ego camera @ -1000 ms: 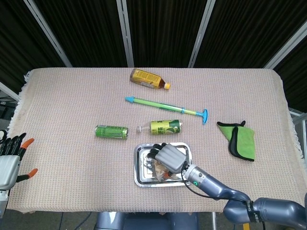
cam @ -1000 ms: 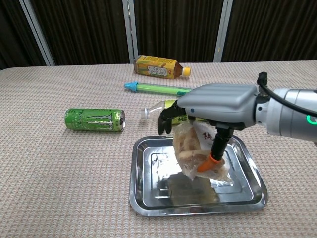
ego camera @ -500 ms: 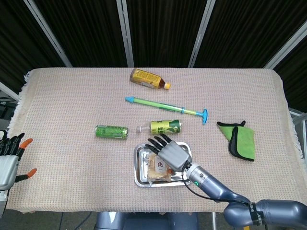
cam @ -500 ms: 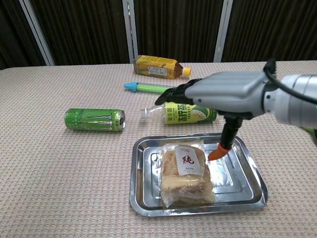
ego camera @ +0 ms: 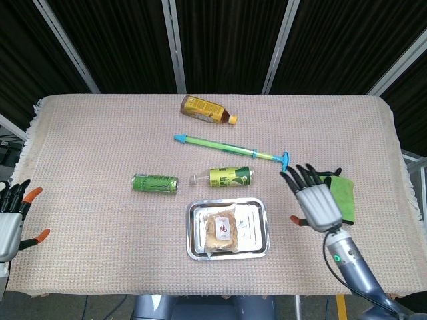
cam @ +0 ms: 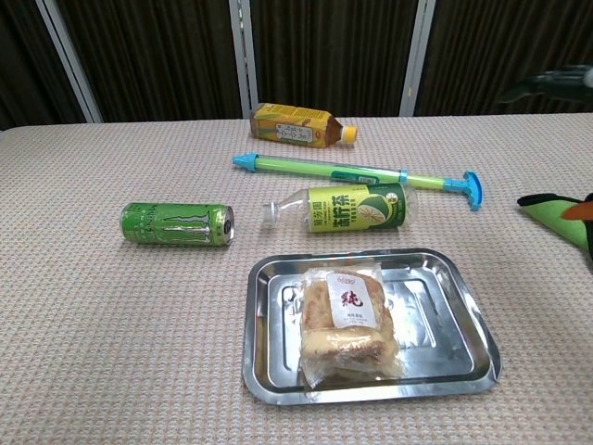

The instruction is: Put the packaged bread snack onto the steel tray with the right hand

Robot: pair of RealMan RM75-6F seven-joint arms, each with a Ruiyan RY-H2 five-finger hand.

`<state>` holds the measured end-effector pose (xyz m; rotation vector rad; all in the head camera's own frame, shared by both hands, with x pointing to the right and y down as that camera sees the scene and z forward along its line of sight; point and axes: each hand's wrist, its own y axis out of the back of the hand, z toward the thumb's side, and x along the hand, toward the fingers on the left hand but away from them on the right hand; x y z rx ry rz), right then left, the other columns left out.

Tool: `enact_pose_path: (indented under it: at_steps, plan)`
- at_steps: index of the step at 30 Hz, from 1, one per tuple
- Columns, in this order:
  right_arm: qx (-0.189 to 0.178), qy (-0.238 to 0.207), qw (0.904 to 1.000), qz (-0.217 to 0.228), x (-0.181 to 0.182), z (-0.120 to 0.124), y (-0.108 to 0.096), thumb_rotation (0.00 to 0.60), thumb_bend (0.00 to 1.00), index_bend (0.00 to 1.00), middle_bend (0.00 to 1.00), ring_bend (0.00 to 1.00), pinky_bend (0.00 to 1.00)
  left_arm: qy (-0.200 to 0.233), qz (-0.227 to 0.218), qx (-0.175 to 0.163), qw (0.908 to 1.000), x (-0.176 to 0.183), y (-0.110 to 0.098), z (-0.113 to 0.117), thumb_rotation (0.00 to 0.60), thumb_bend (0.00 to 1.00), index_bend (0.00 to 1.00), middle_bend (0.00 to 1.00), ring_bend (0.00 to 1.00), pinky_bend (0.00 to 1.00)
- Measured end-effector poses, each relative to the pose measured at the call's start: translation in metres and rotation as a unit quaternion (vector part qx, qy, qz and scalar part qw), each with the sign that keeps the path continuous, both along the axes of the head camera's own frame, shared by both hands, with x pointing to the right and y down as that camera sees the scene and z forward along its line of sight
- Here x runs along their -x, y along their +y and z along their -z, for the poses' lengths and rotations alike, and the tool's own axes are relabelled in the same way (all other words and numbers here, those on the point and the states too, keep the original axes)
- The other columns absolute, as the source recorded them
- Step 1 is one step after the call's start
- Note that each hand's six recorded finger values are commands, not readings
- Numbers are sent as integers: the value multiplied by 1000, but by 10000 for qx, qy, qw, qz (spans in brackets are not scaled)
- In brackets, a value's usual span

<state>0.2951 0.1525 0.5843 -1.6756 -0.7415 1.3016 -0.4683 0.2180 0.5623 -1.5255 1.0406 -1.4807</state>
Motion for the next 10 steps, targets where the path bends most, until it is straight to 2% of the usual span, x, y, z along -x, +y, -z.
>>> enact_pose_path:
  at_steps: [6, 10]
  plan:
    - [-303, 263, 9955, -864, -71, 9, 33, 600, 0, 17, 0, 0, 9, 57, -35, -87, 9999, -4, 0, 4, 600, 124, 147, 0, 0, 0]
    - [-459, 406, 9914, -1159, -97, 16, 53, 600, 0, 3, 0, 0, 2, 72, -63, -121, 9999, -6, 2, 7, 600, 124, 148, 0, 0, 0]
